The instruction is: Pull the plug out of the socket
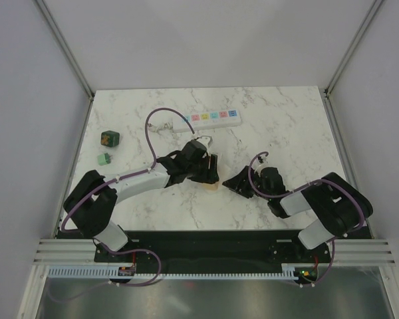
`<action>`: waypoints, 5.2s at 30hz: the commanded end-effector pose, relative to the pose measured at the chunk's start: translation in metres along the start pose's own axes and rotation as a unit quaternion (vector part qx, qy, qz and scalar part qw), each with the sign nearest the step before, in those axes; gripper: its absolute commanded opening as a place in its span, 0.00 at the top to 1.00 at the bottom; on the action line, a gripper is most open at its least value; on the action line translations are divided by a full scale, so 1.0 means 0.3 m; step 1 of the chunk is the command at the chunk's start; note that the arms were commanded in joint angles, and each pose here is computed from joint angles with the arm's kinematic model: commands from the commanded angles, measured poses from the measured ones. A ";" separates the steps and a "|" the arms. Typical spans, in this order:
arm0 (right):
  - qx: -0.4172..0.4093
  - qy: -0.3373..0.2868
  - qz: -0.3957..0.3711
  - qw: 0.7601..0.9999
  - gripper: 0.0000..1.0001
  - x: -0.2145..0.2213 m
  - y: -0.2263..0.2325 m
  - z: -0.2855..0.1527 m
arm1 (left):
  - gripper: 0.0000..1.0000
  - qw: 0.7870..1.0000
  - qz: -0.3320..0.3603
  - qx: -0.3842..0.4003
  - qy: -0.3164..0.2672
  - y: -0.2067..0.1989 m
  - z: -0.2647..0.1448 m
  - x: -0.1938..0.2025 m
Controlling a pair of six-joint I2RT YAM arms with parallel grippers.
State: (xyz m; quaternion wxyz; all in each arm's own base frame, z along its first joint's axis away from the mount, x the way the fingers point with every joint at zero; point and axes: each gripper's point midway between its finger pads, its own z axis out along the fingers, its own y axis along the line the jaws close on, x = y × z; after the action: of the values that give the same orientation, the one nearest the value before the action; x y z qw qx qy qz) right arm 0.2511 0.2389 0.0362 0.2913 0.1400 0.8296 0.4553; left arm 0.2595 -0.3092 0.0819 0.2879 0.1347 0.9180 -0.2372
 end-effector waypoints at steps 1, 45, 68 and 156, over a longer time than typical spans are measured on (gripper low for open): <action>-0.041 -0.034 0.004 0.999 0.43 -0.066 0.080 0.023 | 0.56 0.998 -0.022 0.053 0.014 -0.067 -0.012 0.029; 0.085 -0.076 -0.018 0.993 1.00 -0.024 -0.197 -0.036 | 0.98 0.981 -0.107 0.136 -0.087 -0.156 -0.173 -0.059; 0.147 -0.106 -0.018 0.983 1.00 -0.080 -0.255 -0.041 | 0.98 0.976 -0.136 0.145 -0.094 -0.157 -0.220 -0.071; 0.195 -0.115 -0.033 0.974 1.00 -0.113 -0.305 -0.053 | 0.98 0.723 0.074 -0.678 0.108 1.068 -0.637 -0.028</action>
State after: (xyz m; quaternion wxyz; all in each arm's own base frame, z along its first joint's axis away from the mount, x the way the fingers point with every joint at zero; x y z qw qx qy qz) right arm 0.2978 0.2114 0.0512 0.3944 0.2152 0.7962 0.4052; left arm 0.2876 0.0473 0.0943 0.2038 -0.0203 0.8792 0.4301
